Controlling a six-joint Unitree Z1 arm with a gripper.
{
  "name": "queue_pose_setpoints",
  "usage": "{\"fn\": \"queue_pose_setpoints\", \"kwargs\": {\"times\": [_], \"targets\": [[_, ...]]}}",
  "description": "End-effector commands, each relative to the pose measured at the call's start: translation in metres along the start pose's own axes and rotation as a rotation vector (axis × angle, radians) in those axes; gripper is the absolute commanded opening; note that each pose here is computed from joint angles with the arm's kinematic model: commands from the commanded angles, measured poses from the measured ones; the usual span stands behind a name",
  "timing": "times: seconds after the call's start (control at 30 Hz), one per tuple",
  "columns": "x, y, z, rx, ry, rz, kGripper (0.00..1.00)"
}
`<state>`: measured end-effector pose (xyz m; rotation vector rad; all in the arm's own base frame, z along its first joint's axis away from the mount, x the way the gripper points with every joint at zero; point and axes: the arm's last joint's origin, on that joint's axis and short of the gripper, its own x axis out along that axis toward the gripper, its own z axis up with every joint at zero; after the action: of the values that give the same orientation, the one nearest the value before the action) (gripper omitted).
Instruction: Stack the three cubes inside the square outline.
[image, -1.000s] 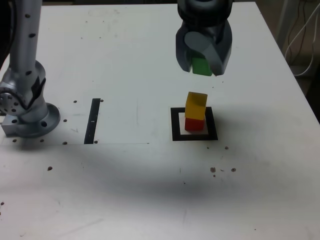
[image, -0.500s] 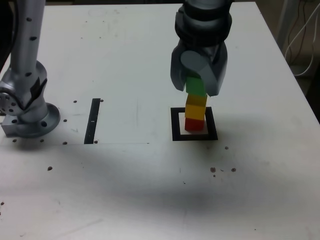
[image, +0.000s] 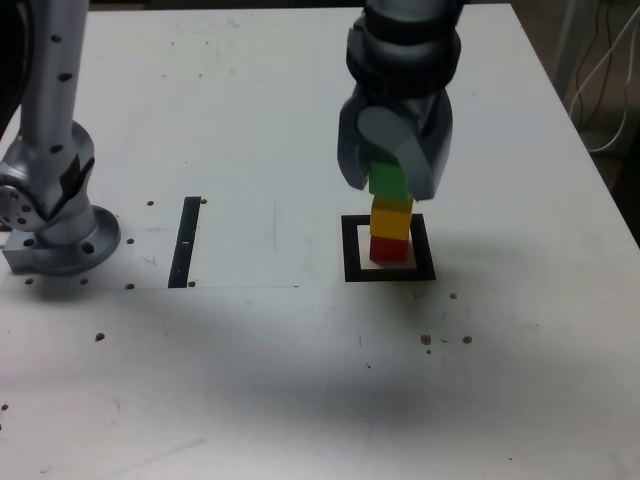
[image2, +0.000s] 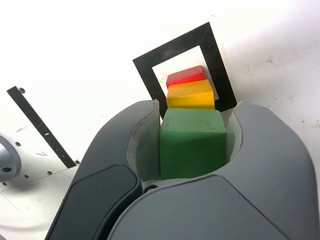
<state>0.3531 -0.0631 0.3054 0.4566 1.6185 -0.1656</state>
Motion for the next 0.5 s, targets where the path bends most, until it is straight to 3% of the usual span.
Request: {"fn": "queue_pose_setpoints", "kwargs": {"times": [0.0, 0.27, 0.37, 0.47], "targets": [[0.005, -0.001, 0.003, 0.006, 0.008, -0.003, 0.24], [0.017, -0.003, 0.006, 0.007, 0.014, -0.005, 0.3], [0.021, -0.004, 0.006, 0.008, 0.02, -0.002, 0.41], [0.022, -0.004, 0.005, 0.009, 0.028, 0.008, 0.61]]}}
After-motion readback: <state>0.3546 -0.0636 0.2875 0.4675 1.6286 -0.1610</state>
